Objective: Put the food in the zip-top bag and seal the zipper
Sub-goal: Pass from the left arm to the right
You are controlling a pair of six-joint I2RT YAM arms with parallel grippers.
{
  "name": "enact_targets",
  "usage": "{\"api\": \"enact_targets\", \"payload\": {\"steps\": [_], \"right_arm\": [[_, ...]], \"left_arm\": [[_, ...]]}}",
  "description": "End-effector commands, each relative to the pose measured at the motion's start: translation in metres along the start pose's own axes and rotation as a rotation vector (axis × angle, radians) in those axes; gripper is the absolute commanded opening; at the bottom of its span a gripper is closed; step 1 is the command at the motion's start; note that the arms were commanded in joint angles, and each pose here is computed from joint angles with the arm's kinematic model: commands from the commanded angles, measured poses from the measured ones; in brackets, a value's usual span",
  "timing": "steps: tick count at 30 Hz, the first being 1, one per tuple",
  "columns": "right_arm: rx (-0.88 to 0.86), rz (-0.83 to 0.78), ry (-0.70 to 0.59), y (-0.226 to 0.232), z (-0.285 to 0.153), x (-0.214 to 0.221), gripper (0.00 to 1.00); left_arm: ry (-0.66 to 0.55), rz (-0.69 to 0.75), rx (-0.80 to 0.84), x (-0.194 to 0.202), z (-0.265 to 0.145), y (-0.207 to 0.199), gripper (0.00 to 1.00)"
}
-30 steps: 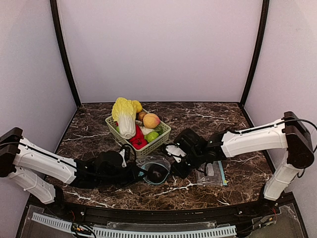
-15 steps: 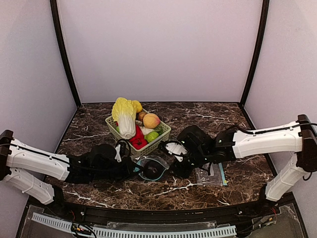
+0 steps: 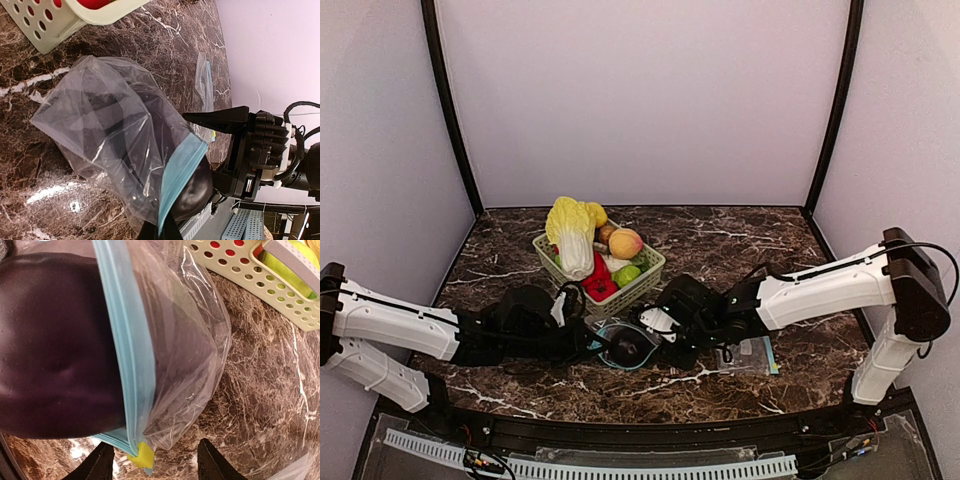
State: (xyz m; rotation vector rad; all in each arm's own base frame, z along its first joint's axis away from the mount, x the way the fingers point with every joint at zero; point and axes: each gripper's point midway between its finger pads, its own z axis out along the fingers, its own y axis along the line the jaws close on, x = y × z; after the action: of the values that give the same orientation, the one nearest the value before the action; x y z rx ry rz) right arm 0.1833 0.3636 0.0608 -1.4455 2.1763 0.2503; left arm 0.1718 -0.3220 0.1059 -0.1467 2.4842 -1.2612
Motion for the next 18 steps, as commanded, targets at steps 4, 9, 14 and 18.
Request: {"api": "enact_targets", "payload": {"steps": [4, 9, 14, 18], "right_arm": [[0.041, -0.087, -0.063, 0.000, 0.004, -0.025, 0.39], [-0.008, -0.104, -0.096, 0.009, -0.008, -0.033, 0.02], [-0.136, -0.076, -0.062, 0.030, -0.046, -0.039, 0.00], [-0.282, -0.020, -0.033, 0.053, -0.078, -0.043, 0.00]], "left_arm": [[0.039, 0.008, 0.010, 0.003, 0.003, -0.001, 0.01], [0.041, 0.010, 0.013, -0.002, 0.004, -0.002, 0.01], [0.015, 0.162, -0.173, -0.017, -0.008, 0.014, 0.01], [-0.007, 0.331, -0.371, -0.037, -0.027, 0.022, 0.01]]}}
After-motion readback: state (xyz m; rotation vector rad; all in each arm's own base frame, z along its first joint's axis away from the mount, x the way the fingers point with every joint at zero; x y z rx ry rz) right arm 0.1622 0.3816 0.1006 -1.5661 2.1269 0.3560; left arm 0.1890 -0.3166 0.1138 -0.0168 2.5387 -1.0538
